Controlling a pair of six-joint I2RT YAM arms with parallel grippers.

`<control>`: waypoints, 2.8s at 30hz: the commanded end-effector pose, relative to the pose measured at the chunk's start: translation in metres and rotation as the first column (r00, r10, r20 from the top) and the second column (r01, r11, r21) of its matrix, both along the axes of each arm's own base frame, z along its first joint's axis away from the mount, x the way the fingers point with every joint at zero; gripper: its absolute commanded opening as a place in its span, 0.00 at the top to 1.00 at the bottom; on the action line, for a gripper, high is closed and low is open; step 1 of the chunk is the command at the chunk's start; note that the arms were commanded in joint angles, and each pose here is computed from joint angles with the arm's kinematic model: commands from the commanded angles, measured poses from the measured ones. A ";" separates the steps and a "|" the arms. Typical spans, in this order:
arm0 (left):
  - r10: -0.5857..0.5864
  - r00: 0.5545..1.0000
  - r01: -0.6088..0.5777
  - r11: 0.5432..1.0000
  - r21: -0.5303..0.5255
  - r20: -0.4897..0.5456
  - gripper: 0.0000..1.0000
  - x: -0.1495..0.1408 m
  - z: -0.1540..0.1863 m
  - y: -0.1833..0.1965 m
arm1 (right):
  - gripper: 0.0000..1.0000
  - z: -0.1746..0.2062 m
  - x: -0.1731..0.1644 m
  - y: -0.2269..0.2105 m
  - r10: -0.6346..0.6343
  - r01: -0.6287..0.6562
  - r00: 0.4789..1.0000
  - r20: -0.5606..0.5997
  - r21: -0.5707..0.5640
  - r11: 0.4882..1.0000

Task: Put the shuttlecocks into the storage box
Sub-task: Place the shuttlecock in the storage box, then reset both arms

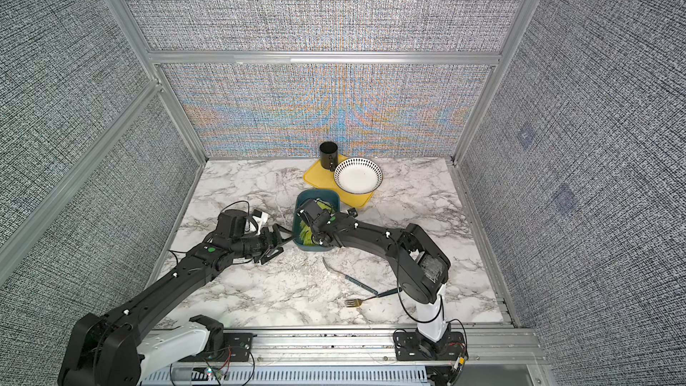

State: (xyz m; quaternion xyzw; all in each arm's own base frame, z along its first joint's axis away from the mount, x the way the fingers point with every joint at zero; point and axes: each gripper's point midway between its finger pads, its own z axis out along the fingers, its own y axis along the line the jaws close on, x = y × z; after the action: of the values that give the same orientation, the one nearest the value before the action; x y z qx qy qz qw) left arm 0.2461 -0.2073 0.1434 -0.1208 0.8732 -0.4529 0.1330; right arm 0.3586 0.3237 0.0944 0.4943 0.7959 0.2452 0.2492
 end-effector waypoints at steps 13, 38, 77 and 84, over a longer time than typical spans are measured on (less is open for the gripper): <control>-0.007 1.000 0.007 1.000 -0.011 0.011 0.09 -0.001 0.006 -0.001 | 0.19 0.003 -0.020 0.001 0.007 -0.004 0.995 -0.096 0.029 1.000; -0.003 0.999 0.003 1.000 -0.006 0.043 0.09 0.003 0.014 -0.001 | 0.48 0.033 -0.004 -0.010 0.069 -0.069 0.998 -0.002 0.007 0.998; 0.027 0.997 -0.029 0.999 0.031 0.071 0.09 0.001 0.028 0.008 | 0.11 0.098 0.000 -0.054 0.448 -0.419 0.889 0.096 -0.226 0.880; 0.041 0.996 -0.045 0.998 0.051 0.084 0.07 -0.003 0.032 0.015 | 0.01 0.124 -0.014 -0.072 0.645 -0.569 0.750 0.149 -0.354 0.742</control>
State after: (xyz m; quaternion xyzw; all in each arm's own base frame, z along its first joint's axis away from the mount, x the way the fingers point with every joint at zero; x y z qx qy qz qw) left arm 0.2419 -0.1963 0.1740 -0.1198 0.8723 -0.4420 0.1717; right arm 0.3492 0.2498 0.2085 0.2190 0.8900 0.2593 0.3045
